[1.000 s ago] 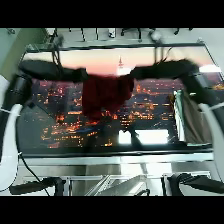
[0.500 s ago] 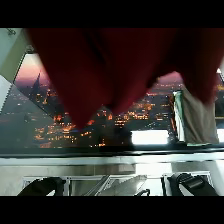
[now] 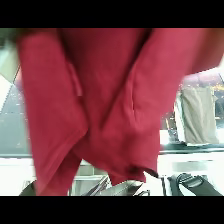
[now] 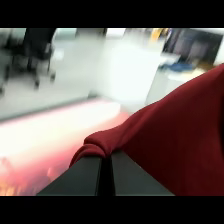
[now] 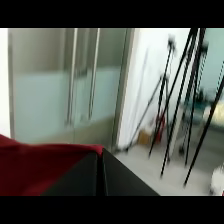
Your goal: Fold the shirts.
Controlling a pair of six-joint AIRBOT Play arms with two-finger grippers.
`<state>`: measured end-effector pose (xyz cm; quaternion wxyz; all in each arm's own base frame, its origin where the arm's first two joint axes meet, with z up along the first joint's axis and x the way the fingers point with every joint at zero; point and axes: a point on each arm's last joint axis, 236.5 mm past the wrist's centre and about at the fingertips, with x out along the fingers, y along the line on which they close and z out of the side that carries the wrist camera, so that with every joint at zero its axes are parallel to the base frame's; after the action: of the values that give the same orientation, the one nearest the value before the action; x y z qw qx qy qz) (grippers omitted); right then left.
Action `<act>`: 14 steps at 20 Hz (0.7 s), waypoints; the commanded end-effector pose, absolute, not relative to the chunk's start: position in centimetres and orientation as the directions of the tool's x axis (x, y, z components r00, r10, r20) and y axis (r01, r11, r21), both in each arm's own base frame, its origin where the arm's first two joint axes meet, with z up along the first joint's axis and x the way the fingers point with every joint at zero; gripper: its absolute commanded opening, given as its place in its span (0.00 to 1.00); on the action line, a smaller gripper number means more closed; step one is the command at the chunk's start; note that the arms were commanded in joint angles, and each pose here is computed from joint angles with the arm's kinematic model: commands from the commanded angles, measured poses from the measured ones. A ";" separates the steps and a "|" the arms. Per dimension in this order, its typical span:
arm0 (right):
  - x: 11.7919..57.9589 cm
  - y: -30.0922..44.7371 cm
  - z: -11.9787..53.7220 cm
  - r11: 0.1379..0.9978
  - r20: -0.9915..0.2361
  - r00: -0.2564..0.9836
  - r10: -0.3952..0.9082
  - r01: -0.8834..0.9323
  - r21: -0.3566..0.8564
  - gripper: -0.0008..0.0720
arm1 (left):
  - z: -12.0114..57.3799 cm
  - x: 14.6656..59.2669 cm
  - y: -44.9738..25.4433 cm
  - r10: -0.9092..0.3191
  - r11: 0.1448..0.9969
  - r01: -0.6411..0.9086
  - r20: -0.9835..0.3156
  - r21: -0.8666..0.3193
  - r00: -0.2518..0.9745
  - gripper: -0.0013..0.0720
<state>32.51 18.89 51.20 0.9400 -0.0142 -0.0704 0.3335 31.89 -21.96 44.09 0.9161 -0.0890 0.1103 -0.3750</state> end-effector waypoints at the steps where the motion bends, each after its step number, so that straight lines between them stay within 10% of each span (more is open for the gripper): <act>1: 42.8 22.5 39.3 0.756 -0.164 0.740 0.652 -0.650 0.072 0.03 | 29.3 40.8 -21.8 -0.647 0.758 0.547 -0.508 -0.354 0.569 0.04; 7: 54.0 26.1 14.1 0.780 -0.558 0.552 0.620 -0.512 0.360 0.03 | 1.9 47.7 -20.4 -0.554 0.807 0.327 -0.822 -0.491 0.132 0.04; 12: 55.1 26.6 6.2 0.786 -0.641 0.459 0.615 -0.427 0.447 0.08 | -2.7 51.3 -18.4 -0.604 0.788 0.238 -0.788 -0.568 0.119 0.04; 13: 55.1 26.0 6.2 0.790 -0.644 0.458 0.612 -0.395 0.469 0.32 | -2.1 51.5 -17.9 -0.607 0.784 0.246 -0.786 -0.570 0.114 0.13; 14: 55.0 25.2 6.5 0.793 -0.651 0.453 0.609 -0.350 0.499 0.54 | -1.1 51.4 -17.5 -0.610 0.779 0.260 -0.786 -0.570 0.104 0.62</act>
<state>54.97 26.06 8.75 0.8574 0.1047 0.3971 0.3100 51.03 -18.62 -0.56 0.7441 -0.1387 0.5863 -0.2887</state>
